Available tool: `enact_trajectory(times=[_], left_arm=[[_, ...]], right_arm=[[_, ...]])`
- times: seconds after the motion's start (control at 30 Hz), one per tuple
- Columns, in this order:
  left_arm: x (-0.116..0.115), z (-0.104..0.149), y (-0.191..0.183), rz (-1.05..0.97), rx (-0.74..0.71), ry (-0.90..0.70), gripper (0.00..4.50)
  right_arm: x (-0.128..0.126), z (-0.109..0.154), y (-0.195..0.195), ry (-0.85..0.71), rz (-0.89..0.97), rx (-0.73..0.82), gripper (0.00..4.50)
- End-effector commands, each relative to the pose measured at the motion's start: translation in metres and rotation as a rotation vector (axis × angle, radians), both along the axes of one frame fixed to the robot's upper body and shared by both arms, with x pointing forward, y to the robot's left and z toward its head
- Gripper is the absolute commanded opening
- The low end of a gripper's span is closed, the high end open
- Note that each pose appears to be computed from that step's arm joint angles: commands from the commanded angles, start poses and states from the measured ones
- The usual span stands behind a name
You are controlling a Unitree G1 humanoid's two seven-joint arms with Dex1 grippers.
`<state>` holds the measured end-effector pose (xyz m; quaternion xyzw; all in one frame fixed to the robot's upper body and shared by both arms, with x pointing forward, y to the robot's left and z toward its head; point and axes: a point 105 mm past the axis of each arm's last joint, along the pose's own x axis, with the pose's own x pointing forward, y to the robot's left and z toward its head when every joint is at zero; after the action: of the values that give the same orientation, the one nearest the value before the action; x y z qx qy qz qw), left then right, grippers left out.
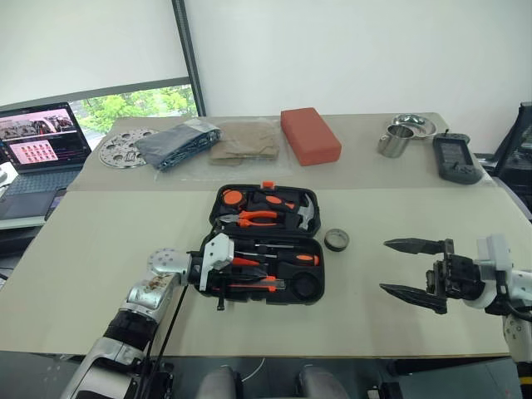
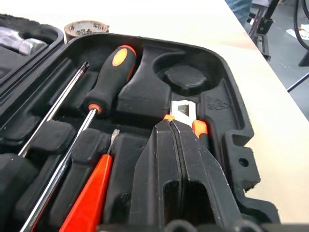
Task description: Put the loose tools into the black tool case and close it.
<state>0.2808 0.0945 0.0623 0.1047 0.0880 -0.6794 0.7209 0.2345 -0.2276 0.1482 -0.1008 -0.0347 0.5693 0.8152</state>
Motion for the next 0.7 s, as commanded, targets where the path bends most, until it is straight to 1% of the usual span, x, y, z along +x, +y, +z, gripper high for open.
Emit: enact_trajectory(times=[0.03,0.13,0.2,0.33,0.4,0.43,0.47,0.53,0.63,0.7], left_arm=[[-0.017,-0.043,0.018,-0.036,0.206,0.077,0.04],[-0.013,-0.037,0.013,-0.009,0.157,0.073,0.04],[-0.009,-0.029,0.011,-0.004,0.132,0.042,0.04],[-0.002,-0.006,0.009,0.017,0.077,-0.015,0.04],[0.005,0.024,0.010,0.049,0.015,-0.047,0.04],[0.006,0.035,0.011,0.055,-0.003,-0.055,0.04],[0.008,0.051,0.014,0.071,-0.022,-0.077,0.28],[0.010,0.071,0.020,0.087,-0.009,-0.119,0.73],[0.008,0.094,0.030,0.098,0.019,-0.171,1.90],[0.002,0.111,0.034,0.086,0.030,-0.187,2.62]], right_arm=[[0.001,0.010,0.002,-0.046,0.021,-0.014,4.50],[0.003,0.010,0.005,-0.052,0.017,-0.014,4.50],[0.005,0.010,0.009,-0.060,0.011,-0.013,4.50],[0.016,0.006,0.013,-0.093,-0.044,-0.071,4.50],[0.025,0.003,0.020,-0.069,-0.042,-0.116,4.50],[0.028,0.000,0.022,-0.058,-0.042,-0.150,4.50],[0.036,-0.009,0.023,-0.027,-0.055,-0.247,4.50],[0.049,-0.017,0.026,-0.036,-0.066,-0.351,4.50],[0.062,-0.015,0.035,-0.053,-0.052,-0.384,4.50],[0.069,-0.019,0.037,-0.062,-0.038,-0.451,4.50]])
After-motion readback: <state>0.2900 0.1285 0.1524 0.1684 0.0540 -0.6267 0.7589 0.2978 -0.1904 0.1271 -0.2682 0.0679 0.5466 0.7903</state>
